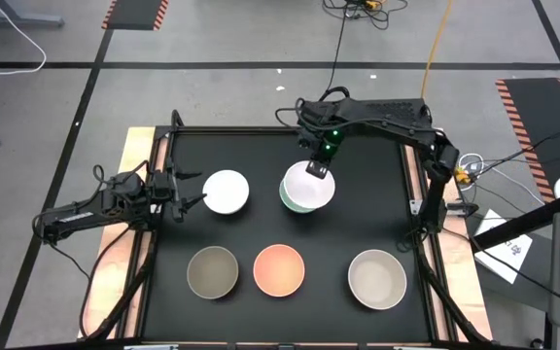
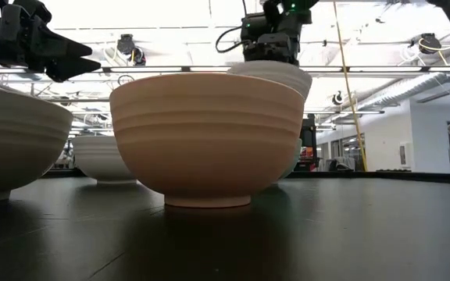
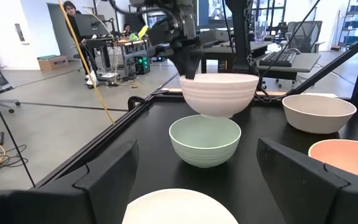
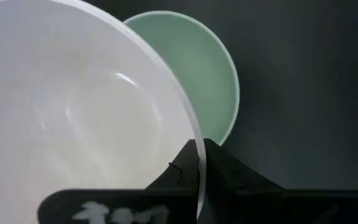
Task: Nest bowls inside each other
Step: Stack the right white bowl on the light green bowl
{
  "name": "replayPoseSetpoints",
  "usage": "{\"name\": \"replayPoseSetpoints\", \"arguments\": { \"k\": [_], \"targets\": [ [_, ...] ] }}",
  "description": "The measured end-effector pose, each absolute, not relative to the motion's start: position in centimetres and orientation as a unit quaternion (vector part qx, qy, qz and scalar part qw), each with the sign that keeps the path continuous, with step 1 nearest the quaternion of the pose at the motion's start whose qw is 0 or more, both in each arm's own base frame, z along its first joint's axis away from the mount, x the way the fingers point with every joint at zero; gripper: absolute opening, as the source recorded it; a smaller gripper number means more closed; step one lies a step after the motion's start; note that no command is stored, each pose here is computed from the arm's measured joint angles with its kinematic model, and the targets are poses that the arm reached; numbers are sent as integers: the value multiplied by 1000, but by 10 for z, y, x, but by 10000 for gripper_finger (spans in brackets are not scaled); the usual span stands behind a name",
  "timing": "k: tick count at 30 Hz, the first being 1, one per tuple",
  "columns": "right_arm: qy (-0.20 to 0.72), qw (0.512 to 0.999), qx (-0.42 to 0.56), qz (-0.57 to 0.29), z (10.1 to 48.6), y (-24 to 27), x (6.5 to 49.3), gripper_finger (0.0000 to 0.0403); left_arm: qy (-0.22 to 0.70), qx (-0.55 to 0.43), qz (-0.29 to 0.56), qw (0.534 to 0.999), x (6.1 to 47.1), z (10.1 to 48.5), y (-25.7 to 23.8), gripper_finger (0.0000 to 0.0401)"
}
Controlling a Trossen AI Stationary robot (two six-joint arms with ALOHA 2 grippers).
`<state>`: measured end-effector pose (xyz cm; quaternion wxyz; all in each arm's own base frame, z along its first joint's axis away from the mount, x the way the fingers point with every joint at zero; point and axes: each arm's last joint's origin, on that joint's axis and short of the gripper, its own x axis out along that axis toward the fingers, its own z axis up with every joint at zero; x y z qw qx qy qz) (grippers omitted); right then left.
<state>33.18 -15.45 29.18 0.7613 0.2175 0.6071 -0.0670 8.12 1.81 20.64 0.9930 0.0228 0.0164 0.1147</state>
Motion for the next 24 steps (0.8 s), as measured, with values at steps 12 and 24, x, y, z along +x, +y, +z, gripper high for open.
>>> {"name": "replayPoseSetpoints", "arguments": {
  "k": [12,24],
  "targets": [
    [608,767,190,-77,282,-154,343,0,17,25,115,993,81,206,18,328],
    [593,780,182,-76,280,-157,349,0,17,27,115,993,81,206,18,328]
  ]
}}
